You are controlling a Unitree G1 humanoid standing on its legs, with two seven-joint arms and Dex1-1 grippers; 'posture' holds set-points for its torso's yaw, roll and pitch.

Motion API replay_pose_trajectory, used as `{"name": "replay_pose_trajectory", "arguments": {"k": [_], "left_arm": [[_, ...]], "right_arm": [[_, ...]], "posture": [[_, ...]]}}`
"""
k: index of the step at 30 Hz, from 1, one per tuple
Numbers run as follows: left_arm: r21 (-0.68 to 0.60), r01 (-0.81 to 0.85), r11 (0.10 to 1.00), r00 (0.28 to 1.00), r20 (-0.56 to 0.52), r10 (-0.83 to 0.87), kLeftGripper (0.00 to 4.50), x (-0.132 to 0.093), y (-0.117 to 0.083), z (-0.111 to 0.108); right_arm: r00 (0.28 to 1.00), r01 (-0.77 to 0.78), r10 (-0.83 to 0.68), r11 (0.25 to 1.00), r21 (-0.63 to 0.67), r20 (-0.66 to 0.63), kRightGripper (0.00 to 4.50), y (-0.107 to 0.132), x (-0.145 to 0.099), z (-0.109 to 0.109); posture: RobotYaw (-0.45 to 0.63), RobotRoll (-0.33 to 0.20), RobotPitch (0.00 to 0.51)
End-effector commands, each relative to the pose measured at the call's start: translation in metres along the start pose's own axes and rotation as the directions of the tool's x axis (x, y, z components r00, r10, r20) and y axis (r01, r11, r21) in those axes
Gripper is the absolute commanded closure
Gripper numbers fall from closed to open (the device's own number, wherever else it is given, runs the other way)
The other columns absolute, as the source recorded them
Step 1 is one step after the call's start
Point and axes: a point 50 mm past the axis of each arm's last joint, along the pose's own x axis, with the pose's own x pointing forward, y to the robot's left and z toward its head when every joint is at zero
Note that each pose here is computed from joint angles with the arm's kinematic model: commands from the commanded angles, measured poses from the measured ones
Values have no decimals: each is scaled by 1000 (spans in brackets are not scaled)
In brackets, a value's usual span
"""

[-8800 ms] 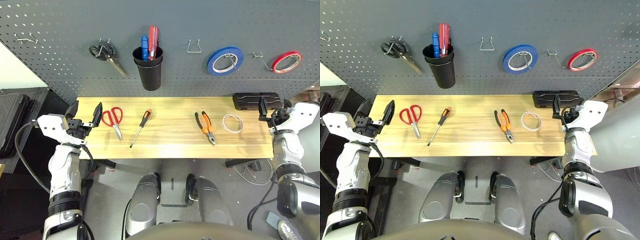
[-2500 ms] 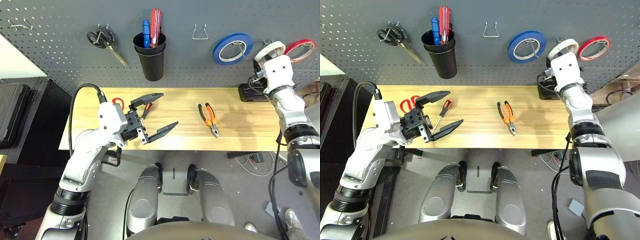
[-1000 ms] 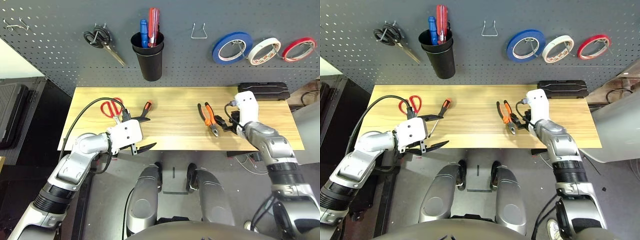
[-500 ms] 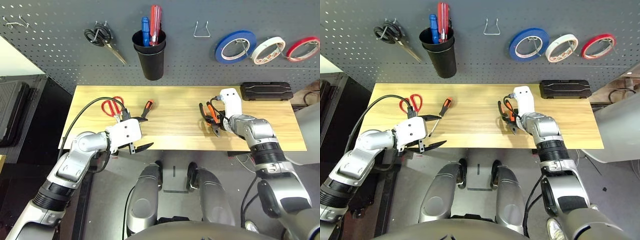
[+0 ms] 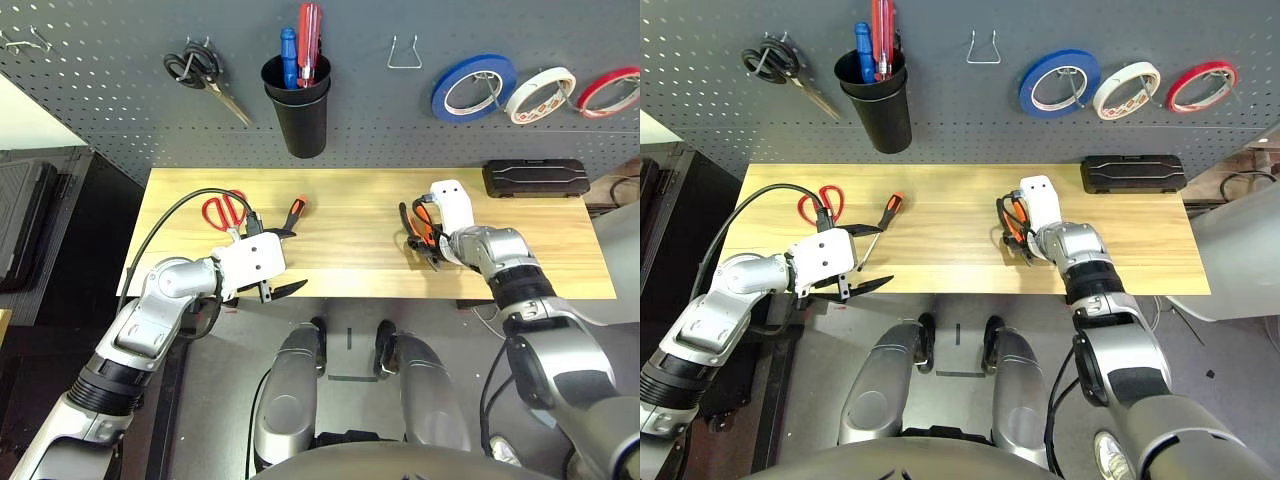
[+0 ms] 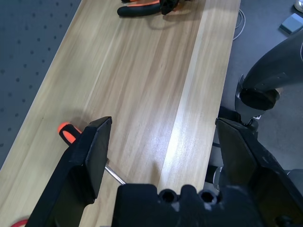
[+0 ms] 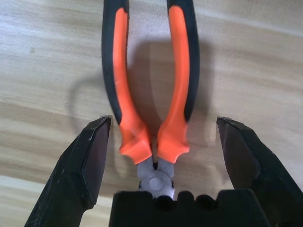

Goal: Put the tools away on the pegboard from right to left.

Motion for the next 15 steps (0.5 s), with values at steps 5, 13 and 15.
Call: {"name": "replay_pose_trajectory", "arguments": {"k": [5,13,15], "left_arm": [[-21,22,1000,999,-31,-22,0,2,-8,-6],[-21,17,1000,999,-31,-18,0,3,-7,-6],[-18,15,1000,999,-31,-16,0,4,-6,-6]], "right_arm": [[997,2,-1,1000,19,-79,959,1,9,-21],[998,2,-2,1000,2,-58,2091,3,8,-19],[999,-4,4,1000,-5,-33,2091,3,6,-16]], "posture": [[261,0,334],[258,0,329],[257,0,326]]}}
